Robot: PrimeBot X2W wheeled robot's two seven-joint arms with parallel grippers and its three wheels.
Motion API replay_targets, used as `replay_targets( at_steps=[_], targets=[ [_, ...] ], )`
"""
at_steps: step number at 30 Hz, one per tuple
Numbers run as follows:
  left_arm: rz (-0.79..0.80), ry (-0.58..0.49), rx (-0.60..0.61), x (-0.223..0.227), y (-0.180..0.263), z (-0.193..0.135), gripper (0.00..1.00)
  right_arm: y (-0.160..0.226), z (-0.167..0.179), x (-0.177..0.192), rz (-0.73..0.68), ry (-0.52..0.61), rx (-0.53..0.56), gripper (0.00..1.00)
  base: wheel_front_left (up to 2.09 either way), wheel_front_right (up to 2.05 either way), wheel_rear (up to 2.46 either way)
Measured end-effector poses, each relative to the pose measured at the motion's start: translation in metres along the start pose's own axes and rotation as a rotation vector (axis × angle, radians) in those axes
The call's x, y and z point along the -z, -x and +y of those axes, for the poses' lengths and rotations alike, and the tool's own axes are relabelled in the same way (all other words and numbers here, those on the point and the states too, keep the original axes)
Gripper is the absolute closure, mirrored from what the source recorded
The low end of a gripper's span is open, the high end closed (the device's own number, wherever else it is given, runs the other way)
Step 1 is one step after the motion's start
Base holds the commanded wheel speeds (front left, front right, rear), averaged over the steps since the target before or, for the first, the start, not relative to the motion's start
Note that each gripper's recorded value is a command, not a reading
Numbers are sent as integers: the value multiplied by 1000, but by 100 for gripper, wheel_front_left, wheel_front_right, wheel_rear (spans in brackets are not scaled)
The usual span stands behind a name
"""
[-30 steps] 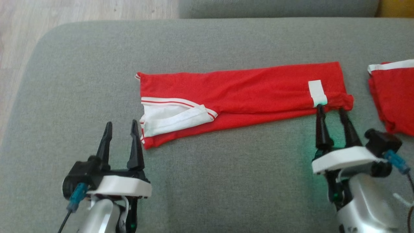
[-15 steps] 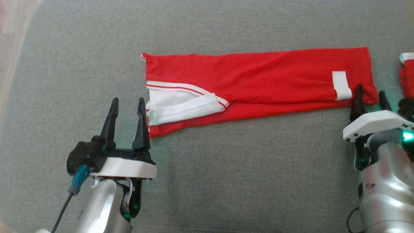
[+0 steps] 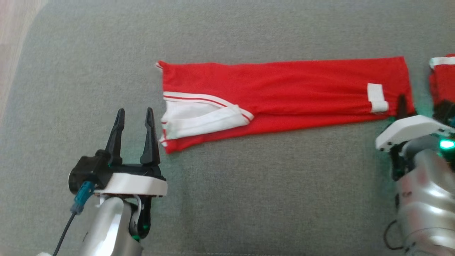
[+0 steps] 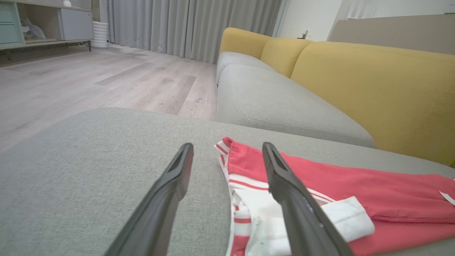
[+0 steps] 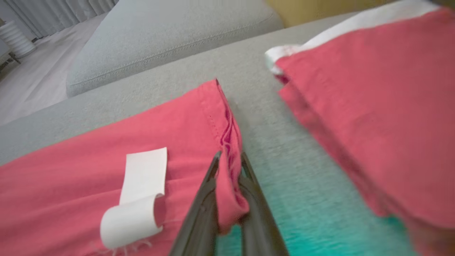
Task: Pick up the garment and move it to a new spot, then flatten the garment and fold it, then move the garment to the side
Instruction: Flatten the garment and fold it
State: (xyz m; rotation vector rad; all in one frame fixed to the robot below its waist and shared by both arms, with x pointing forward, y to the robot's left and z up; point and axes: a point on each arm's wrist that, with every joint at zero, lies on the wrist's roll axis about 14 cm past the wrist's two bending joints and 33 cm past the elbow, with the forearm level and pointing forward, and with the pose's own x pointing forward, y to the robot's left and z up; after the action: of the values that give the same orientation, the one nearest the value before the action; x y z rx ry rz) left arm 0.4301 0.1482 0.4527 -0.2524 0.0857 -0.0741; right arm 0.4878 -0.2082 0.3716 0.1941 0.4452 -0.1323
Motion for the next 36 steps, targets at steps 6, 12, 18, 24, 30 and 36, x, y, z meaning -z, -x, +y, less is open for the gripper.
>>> replay_targets(
  at_steps=[6, 12, 18, 24, 30, 36],
  targets=[
    [-23, 2, 23, -8, -2, -8, 0, 8, -56, -55, -111, 95, 104, 100, 0, 0, 0],
    [-65, 3, 32, -24, 4, -11, 0, 22, -53, -93, -204, 90, 95, 100, 0, 0, 0],
    [-100, -1, 28, -38, 12, -11, 0, 32, -9, -99, -236, 54, -12, 100, 0, 0, 0],
    [-120, -3, 3, -45, 31, -4, 0, 50, 76, -119, -292, 68, -240, 100, 0, 0, 0],
    [-144, -10, -22, -53, 44, 4, 0, 76, 171, -90, -219, 32, -537, 100, 0, 0, 0],
    [-147, -15, -47, -54, 54, 12, 0, 95, 225, -45, -120, 69, -702, 100, 0, 0, 0]
  ],
)
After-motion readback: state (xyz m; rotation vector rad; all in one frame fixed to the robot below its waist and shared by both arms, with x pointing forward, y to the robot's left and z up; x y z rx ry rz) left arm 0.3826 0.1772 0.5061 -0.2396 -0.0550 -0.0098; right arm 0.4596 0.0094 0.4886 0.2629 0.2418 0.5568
